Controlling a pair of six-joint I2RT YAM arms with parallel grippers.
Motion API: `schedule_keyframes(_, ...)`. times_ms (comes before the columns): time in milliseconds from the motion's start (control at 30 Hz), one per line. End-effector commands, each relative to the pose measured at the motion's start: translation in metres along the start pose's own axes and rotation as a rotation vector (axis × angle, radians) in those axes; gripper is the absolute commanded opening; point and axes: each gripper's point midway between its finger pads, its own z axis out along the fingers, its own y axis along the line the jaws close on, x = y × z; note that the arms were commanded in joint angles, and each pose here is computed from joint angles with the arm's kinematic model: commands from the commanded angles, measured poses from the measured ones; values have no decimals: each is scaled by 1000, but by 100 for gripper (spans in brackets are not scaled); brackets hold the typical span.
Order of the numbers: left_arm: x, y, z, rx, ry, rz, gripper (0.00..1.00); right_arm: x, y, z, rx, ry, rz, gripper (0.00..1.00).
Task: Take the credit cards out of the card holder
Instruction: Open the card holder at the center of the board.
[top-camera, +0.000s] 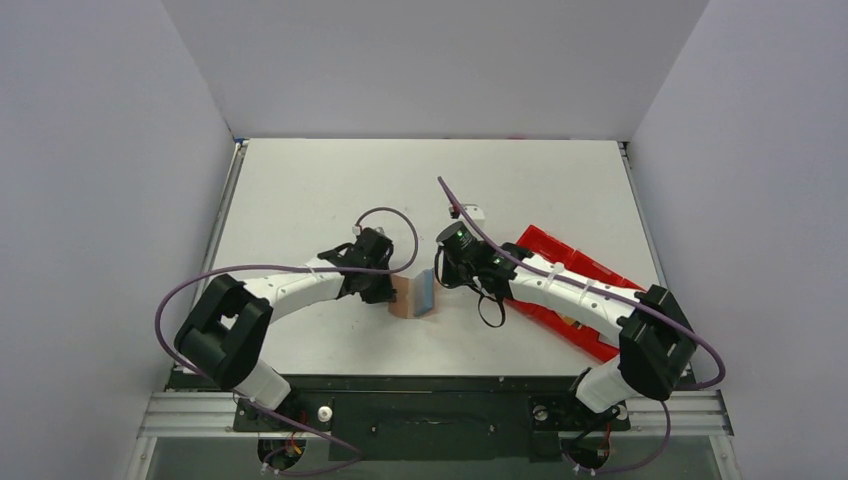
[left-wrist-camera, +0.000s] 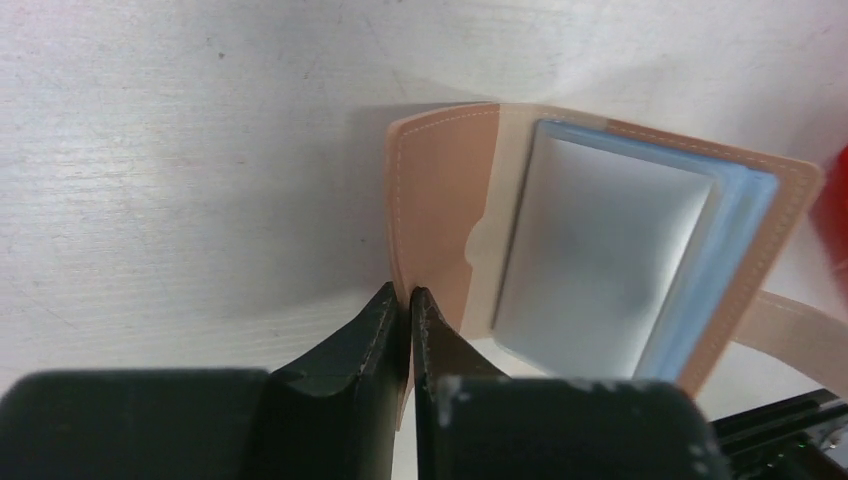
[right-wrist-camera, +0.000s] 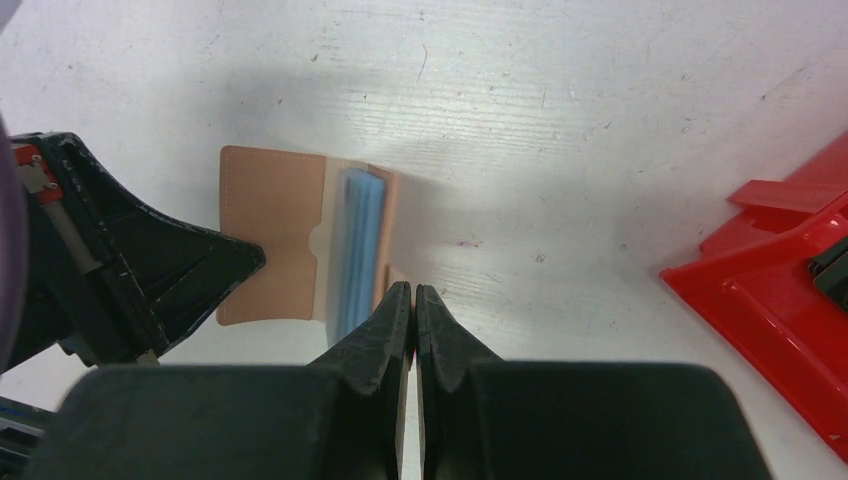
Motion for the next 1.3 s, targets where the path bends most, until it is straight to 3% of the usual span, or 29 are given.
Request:
schedule_keyframes(0, 5, 24, 10, -87, -31, 3, 1, -14, -7, -15, 20, -70, -5, 0)
schedule_keyframes(167, 25, 51, 13, -155, -5, -10, 0, 1, -33, -10, 95, -53, -20, 0)
schedule_keyframes(367, 31, 55, 13, -149, 1, -26, 0, 29, -59, 4, 162, 1, -40, 0)
schedule_keyframes(833, 27, 46, -7, -111, -18, -6, 0, 24, -51, 11, 117, 8, -23, 0)
schedule_keyframes(900, 28, 47, -8, -112, -16, -10, 4, 20, -42, 7, 80, 5, -14, 0)
schedule_keyframes(1000, 24, 47, -15, -115, -34, -15, 23, 3, -30, -4, 33, -28, 1, 0)
schedule_keyframes(1067, 18, 46, -23, -116, -57, -17, 29, -6, -23, -11, 15, -39, -1, 0)
schedule_keyframes(1267, 2, 39, -47, -92, -120, -19, 31, -19, -3, -23, -54, -42, 1, 0)
